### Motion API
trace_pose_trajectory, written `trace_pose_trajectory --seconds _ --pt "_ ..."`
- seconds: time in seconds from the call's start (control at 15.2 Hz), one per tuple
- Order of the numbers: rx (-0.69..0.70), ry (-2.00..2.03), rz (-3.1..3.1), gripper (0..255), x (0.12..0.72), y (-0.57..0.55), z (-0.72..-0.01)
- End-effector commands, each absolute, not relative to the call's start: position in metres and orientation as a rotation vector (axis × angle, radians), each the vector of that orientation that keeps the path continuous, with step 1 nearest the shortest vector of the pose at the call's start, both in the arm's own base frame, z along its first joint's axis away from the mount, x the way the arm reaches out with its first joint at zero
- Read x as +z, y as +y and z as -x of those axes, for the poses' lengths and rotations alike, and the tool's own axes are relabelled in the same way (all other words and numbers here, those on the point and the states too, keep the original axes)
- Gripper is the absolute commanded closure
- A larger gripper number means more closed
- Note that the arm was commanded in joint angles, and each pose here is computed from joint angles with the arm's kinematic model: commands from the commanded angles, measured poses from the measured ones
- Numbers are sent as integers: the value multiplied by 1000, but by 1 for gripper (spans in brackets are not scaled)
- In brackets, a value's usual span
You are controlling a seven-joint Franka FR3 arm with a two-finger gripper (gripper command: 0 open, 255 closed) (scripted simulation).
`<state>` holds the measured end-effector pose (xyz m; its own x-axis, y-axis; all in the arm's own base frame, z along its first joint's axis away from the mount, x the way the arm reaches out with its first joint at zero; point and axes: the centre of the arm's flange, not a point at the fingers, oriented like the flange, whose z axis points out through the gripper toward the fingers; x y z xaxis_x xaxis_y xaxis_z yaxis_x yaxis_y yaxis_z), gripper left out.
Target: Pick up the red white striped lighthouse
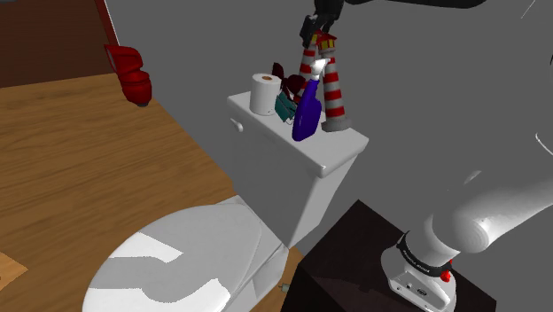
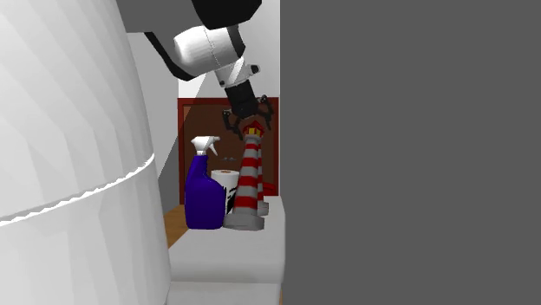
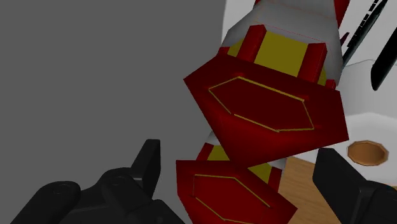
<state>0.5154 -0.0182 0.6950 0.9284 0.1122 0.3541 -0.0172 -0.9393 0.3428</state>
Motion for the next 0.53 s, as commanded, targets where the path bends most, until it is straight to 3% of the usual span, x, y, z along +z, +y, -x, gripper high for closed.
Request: trace_pose_trajectory --seconds 0.0,0.07,0.46 --pt "533 70 -2743 0 693 -18 -515" --pt "533 70 -2743 255 693 -18 -515" --pt "533 70 -2743 255 693 -18 -515"
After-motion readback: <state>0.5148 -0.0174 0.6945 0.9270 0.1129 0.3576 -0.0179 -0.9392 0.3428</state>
